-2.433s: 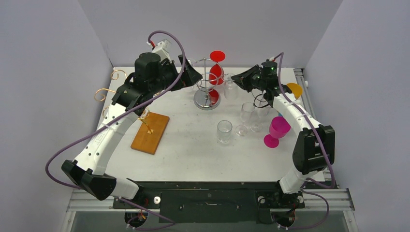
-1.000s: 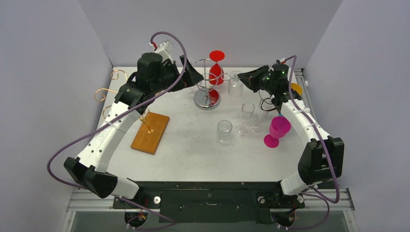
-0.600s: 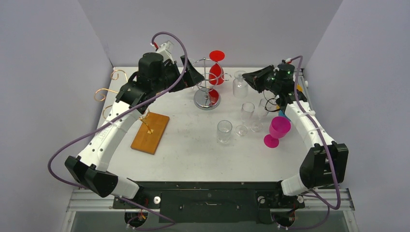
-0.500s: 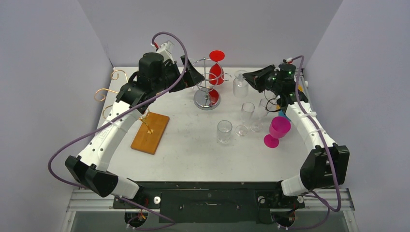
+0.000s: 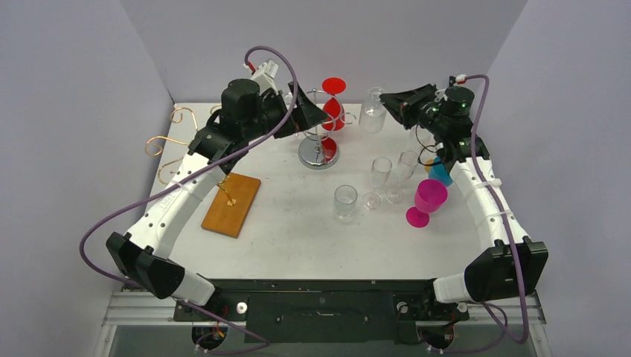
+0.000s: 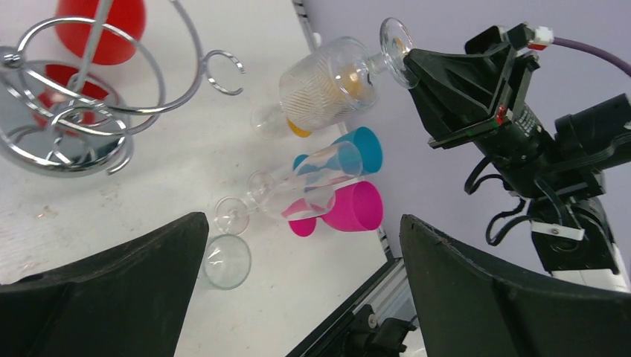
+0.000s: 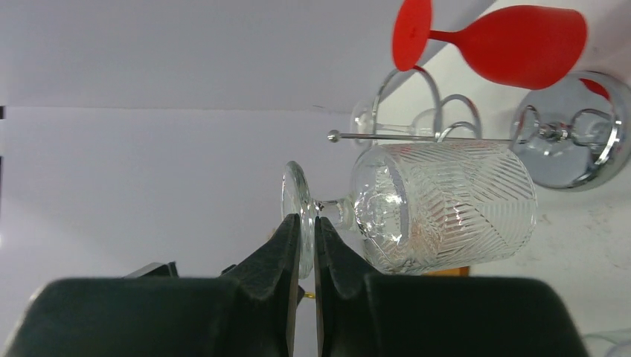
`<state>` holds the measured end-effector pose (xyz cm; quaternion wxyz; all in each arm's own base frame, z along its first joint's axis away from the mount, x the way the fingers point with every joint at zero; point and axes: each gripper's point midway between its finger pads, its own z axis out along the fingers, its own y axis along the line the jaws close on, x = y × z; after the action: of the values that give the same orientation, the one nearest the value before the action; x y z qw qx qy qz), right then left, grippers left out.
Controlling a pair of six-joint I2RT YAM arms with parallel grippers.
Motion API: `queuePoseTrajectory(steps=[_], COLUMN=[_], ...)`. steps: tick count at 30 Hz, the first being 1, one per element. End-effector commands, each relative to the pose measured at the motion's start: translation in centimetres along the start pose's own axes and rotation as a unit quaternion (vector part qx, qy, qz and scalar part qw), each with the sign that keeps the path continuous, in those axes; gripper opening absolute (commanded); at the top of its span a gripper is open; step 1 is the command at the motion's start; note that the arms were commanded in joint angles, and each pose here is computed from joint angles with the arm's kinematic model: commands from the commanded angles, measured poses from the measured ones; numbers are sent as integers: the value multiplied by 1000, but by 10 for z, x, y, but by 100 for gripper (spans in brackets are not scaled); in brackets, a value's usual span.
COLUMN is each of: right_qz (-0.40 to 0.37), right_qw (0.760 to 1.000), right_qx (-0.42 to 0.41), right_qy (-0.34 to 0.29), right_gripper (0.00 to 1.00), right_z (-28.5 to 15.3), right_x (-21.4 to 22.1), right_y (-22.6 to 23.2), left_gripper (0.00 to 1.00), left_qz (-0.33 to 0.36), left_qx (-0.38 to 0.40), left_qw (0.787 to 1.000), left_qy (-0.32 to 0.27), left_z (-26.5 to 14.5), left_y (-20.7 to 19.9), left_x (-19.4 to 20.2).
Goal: Take the wine glass off the wine glass rack
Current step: Place the wine glass at the center of the board.
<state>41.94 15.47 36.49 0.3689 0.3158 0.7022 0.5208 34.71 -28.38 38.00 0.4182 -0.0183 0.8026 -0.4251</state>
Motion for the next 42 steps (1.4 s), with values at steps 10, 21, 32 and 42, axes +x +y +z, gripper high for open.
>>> queuePoseTrajectory(steps=[10,21,32,42], right_qz=[62,129,167,191], right_qw=[957,919,900,894], right_qx=[-281,-363,-381,-374], right_qy=[21,85,130,154], right_gripper=[0,0,0,0], right_z=[-87,-115,-123,-124], right_x=[11,32,44,51], right_y=[183,226,229,219], left_gripper=[90,78,65,51], left_qz=[-63,-88,-84,-42], left_qx=[220,298,392,470], left_qw=[969,943,907,867], left_qy=[-97,-116,-129,-163], left_z=[3,-1,-21,-58], left_y=[-96,-121,-149,-174], left_x=[-46,-57,-63,-70])
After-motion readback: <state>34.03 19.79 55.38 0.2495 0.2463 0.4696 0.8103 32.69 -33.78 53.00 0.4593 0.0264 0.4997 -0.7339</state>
